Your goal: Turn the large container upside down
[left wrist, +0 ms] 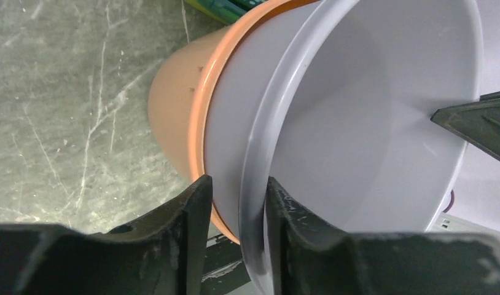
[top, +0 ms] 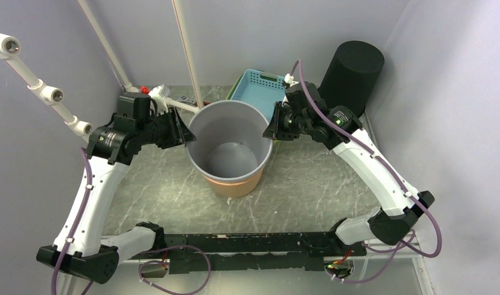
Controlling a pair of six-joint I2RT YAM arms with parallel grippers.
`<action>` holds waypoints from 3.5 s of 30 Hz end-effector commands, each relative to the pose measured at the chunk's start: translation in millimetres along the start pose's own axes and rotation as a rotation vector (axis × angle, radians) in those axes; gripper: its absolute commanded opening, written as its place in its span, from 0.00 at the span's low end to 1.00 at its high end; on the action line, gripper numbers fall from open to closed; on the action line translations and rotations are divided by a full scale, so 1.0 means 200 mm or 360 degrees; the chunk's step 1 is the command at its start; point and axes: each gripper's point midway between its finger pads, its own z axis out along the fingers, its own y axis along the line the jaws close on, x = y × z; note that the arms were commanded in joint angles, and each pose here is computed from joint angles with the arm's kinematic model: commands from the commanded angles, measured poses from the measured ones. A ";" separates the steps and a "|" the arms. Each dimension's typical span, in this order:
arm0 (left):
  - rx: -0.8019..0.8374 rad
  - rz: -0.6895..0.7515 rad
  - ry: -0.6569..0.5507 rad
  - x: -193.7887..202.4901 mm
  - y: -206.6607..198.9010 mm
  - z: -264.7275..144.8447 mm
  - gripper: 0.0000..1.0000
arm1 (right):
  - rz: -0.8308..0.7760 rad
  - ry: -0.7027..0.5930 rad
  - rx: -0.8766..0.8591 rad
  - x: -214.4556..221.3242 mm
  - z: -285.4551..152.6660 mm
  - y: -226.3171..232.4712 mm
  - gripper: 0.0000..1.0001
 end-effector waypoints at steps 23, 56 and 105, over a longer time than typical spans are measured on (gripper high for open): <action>-0.0163 -0.0146 -0.0375 -0.07 0.09 -0.18 0.81 | 0.0376 -0.0466 -0.0645 -0.25 -0.31 0.11 0.00; -0.0354 -0.0128 -0.0330 -0.04 0.20 -0.16 0.62 | 0.0310 -0.0506 -0.1027 -0.26 -0.49 0.28 0.00; 0.0113 0.0102 -0.0470 -0.13 -0.10 -0.29 0.79 | 0.0087 -0.1068 -0.0804 -0.32 -0.97 0.14 0.00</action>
